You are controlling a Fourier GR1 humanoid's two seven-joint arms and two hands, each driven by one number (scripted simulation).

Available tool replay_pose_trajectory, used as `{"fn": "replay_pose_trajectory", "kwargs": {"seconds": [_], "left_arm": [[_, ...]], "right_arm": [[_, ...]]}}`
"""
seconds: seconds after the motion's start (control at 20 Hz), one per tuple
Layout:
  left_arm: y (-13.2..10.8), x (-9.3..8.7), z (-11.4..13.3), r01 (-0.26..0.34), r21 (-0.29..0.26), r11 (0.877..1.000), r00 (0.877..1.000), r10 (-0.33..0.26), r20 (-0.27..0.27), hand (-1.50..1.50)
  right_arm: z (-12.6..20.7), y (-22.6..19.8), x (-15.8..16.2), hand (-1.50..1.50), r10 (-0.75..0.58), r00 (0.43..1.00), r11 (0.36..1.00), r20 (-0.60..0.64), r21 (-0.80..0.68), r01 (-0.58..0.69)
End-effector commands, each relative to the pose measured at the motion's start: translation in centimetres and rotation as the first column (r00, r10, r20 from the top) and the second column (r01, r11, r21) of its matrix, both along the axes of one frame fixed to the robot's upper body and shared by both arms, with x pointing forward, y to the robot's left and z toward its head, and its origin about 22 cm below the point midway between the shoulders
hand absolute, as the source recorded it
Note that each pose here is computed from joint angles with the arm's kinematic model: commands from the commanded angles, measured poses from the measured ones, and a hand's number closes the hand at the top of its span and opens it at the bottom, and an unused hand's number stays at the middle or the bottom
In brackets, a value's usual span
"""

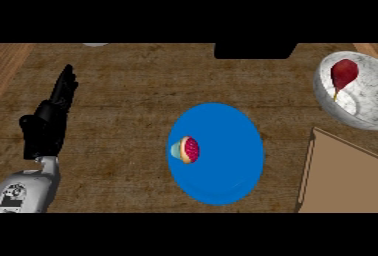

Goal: Pick the pear from the plate and place it in the bowl

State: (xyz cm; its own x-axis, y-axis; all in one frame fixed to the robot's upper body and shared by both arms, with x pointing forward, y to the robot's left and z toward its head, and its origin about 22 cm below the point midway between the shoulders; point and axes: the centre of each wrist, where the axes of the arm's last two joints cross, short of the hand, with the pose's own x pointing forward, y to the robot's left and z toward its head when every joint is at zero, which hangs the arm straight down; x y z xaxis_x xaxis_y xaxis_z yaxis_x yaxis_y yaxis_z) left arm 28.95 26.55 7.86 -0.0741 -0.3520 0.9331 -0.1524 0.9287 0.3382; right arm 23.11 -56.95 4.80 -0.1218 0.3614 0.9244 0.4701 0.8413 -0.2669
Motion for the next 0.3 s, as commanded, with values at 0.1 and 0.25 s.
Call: {"fn": "replay_pose_trajectory", "kwargs": {"seconds": [0.1,0.25], "left_arm": [[-1.3,0.5,-0.1,0.001,0.001,1.000,1.000,-0.001,-0.001,0.00],[0.6,-0.6,0.9,0.008,-0.003,1.000,1.000,-0.008,-0.008,0.00]], "right_arm": [[-1.0,-0.8,-2.6,-1.50,0.053,0.999,0.999,0.010,0.005,-0.053],[-0.5,-0.7,-2.5,-1.50,0.040,0.999,0.999,0.023,0.017,-0.041]]}}
